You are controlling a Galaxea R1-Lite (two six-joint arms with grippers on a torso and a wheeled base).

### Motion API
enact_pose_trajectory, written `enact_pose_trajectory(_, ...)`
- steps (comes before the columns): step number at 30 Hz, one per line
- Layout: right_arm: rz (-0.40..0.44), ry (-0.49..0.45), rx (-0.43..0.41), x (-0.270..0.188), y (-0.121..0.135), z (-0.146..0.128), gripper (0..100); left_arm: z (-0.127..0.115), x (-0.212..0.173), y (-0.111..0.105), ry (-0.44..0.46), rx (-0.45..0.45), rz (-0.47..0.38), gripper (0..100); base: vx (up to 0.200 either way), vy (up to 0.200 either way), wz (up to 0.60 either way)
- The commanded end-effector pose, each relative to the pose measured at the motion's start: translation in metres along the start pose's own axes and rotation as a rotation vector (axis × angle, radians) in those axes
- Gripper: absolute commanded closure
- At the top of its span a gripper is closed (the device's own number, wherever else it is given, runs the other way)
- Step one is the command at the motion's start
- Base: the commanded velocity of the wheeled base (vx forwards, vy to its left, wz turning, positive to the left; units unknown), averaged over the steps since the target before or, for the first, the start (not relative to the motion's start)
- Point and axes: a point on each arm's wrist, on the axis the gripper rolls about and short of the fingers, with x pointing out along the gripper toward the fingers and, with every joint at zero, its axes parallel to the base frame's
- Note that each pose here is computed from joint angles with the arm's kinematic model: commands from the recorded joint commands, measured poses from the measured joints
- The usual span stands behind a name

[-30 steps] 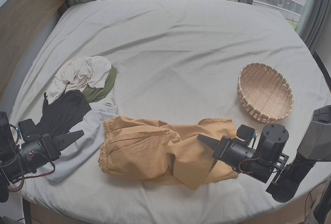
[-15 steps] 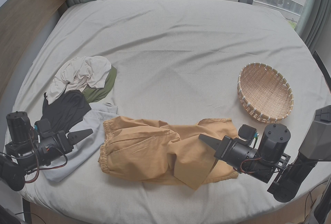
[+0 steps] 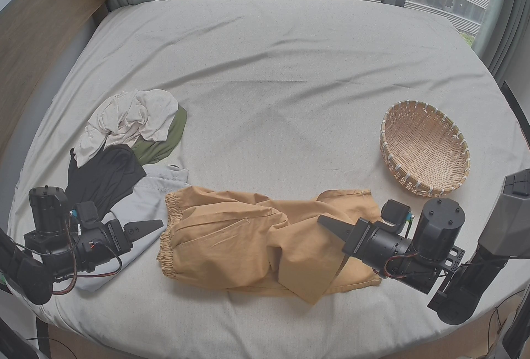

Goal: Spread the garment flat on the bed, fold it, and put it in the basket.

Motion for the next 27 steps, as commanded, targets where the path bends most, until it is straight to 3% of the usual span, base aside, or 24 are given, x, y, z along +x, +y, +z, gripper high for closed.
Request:
enact_pose_trajectory(1, 0.001, 0.002, -0.002, 0.000, 0.000, -0.001, 100, 0.001, 0.008, 0.001, 0.014, -0.012, -0.001, 0, 0.000, 0.000, 0.00)
enact_pose_trajectory(9, 0.003, 0.000, -0.007, 0.001, 0.000, 0.000, 100, 0.002, 0.022, 0.005, 0.032, -0.031, 0.006, 0, 0.000, 0.000, 0.00)
enact_pose_trajectory(14, 0.001, 0.000, -0.008, 0.001, 0.000, 0.000, 100, -0.011, 0.035, 0.011, 0.101, -0.043, 0.031, 0, 0.000, 0.000, 0.00)
enact_pose_trajectory(27, 0.002, -0.001, -0.008, 0.001, 0.000, 0.000, 100, -0.031, 0.067, 0.002, 0.130, -0.025, -0.021, 0, 0.000, 0.000, 0.00)
